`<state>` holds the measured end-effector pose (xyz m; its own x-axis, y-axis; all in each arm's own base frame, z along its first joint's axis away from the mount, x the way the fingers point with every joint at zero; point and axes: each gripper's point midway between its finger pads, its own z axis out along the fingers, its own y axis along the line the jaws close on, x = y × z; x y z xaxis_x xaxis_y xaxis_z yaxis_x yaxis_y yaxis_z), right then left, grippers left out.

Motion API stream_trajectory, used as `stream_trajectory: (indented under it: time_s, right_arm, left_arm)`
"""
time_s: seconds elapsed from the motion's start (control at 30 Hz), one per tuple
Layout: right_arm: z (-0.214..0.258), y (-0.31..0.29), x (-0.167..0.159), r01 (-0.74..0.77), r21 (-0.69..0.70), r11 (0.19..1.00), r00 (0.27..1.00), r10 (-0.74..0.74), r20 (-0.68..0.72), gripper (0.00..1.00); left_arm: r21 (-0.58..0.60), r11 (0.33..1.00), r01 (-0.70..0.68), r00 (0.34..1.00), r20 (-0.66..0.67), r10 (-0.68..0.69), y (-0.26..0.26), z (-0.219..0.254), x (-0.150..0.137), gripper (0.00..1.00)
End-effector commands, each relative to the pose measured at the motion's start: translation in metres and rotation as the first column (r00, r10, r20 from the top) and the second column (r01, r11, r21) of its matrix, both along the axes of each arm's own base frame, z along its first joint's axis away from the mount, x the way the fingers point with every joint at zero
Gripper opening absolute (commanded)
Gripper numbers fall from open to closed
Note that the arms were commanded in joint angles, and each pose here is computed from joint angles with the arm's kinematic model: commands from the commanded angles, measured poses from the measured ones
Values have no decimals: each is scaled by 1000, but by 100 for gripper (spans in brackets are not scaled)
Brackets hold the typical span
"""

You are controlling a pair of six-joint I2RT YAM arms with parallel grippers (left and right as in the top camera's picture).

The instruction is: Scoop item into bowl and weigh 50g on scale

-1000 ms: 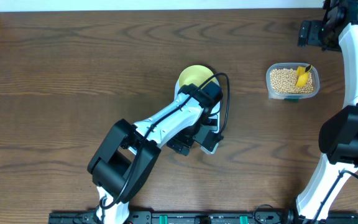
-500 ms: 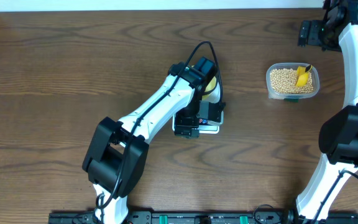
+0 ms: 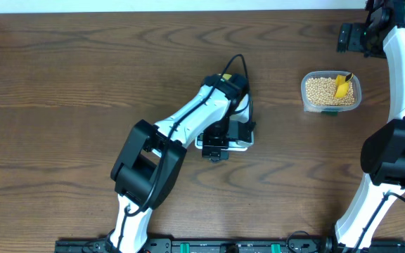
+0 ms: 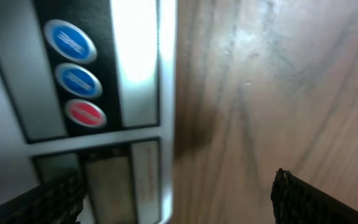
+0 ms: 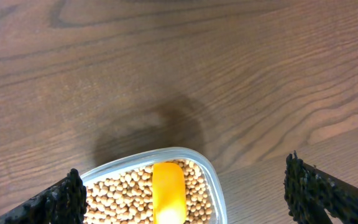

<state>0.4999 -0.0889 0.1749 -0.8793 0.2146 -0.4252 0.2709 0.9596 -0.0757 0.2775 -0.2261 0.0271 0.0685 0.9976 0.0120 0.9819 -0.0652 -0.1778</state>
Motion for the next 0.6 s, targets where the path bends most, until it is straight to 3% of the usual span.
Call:
stream_trajectory:
  time_s: [0.0,0.3,0.57]
  right_arm:
    - [6,-4,2,1,-16,1000,1000,-1,14,99]
    - [6,-4,2,1,-16,1000,1000,-1,13,99]
    - [6,-4,2,1,-16,1000,1000,-1,13,99]
  left_arm:
    - [51,998,39,998,42,-41,-3,-5,4,98]
    - [64,994,84,995,46,-88,-11,-4,-4,98]
    - [-67,995,73,997,29,-71,-27,19,-10,98]
